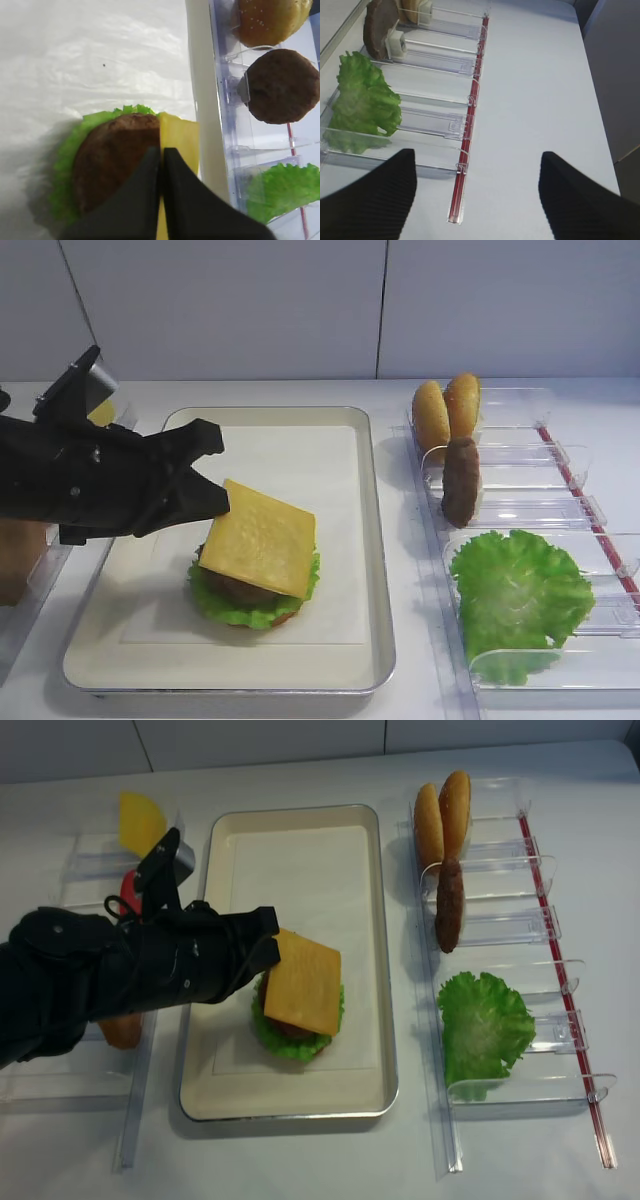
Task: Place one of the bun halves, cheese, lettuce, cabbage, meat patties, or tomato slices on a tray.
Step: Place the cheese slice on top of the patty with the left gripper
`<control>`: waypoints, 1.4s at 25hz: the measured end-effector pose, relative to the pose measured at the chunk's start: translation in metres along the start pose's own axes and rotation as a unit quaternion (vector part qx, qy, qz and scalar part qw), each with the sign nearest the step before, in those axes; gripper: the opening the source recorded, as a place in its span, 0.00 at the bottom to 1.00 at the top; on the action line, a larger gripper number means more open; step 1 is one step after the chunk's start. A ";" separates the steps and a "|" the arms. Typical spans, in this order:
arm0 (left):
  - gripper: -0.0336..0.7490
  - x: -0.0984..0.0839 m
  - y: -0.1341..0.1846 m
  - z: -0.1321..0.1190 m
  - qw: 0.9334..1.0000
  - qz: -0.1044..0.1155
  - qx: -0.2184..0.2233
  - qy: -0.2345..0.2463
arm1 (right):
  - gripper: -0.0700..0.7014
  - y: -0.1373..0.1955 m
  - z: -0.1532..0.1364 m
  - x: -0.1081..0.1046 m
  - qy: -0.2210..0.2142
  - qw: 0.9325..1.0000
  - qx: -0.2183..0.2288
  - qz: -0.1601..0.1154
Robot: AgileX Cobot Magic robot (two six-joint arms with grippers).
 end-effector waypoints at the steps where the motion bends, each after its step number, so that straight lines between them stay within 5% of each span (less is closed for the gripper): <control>1: 0.05 0.001 0.000 0.000 1.000 -0.006 0.001 -0.003 | 0.77 0.000 0.000 0.000 0.000 1.000 0.000 0.000; 17: 0.05 0.022 0.000 0.003 0.998 -0.051 0.008 -0.045 | 0.77 0.000 0.000 0.000 0.000 1.000 0.000 0.000; 35: 0.04 0.026 0.003 0.002 0.999 -0.029 0.026 -0.033 | 0.77 0.000 0.000 0.000 0.000 1.000 0.000 0.001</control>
Point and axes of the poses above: a point on each arm's last joint axis where the gripper is mounted, z pointing back along that axis away from the gripper, x along the wrist's bending axis when the last joint is at zero, y = z × x, the point moved 10 cm from there along -z, pointing out along that axis toward the gripper, and after that the axes turned 8 degrees about -z, right-handed, at the moved point
